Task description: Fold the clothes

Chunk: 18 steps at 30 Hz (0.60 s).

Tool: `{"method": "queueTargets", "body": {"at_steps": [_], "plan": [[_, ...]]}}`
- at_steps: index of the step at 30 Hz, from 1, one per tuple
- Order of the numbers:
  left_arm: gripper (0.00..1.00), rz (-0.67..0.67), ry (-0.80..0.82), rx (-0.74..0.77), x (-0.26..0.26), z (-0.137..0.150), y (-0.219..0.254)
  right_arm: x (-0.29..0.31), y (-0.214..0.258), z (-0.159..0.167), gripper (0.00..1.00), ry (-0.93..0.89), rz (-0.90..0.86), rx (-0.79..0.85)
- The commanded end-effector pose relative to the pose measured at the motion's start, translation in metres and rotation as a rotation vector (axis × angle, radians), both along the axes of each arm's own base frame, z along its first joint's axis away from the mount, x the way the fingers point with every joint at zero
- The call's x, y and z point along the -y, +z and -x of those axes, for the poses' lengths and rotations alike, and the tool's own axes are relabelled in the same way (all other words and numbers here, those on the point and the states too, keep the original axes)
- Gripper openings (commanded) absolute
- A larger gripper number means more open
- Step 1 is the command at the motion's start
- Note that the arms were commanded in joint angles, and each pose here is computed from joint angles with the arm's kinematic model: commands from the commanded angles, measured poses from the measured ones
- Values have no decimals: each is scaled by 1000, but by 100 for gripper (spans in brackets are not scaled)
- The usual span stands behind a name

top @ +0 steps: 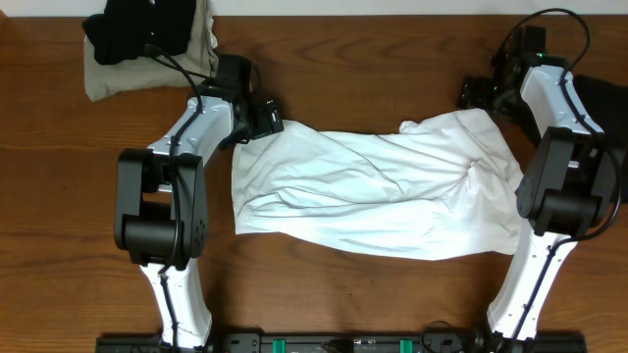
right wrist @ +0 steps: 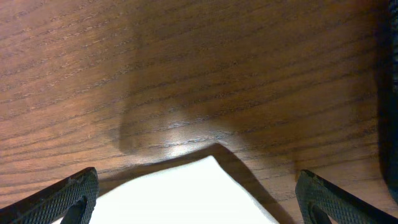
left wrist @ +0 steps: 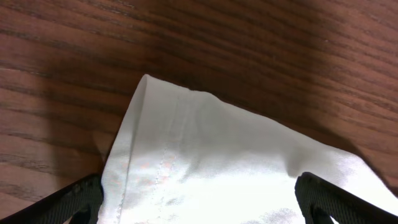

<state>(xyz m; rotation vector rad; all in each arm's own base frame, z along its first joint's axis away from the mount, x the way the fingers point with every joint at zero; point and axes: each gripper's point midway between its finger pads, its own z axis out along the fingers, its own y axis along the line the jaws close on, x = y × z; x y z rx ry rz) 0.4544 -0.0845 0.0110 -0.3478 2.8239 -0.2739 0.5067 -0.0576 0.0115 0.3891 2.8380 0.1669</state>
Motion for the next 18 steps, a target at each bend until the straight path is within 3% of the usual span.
{"method": "queueTargets", "body": {"at_steps": [1, 5, 9, 13, 18], "plan": [[98, 9, 3, -13, 0, -1, -7, -4, 0, -5, 99, 25, -7, 12], [91, 8, 3, -17, 0, 0, -7, -6, -6, -3, 93, 28, -16, -5], [84, 8, 2, -20, 0, 0, -7, -12, -17, 4, 64, 37, -17, -44], [76, 8, 2, -22, 0, 1, -7, -10, -18, 8, 49, 34, 6, -65], [56, 6, 3, -26, -1, 2, -8, -1, -20, 14, 24, 0, 52, -95]]}}
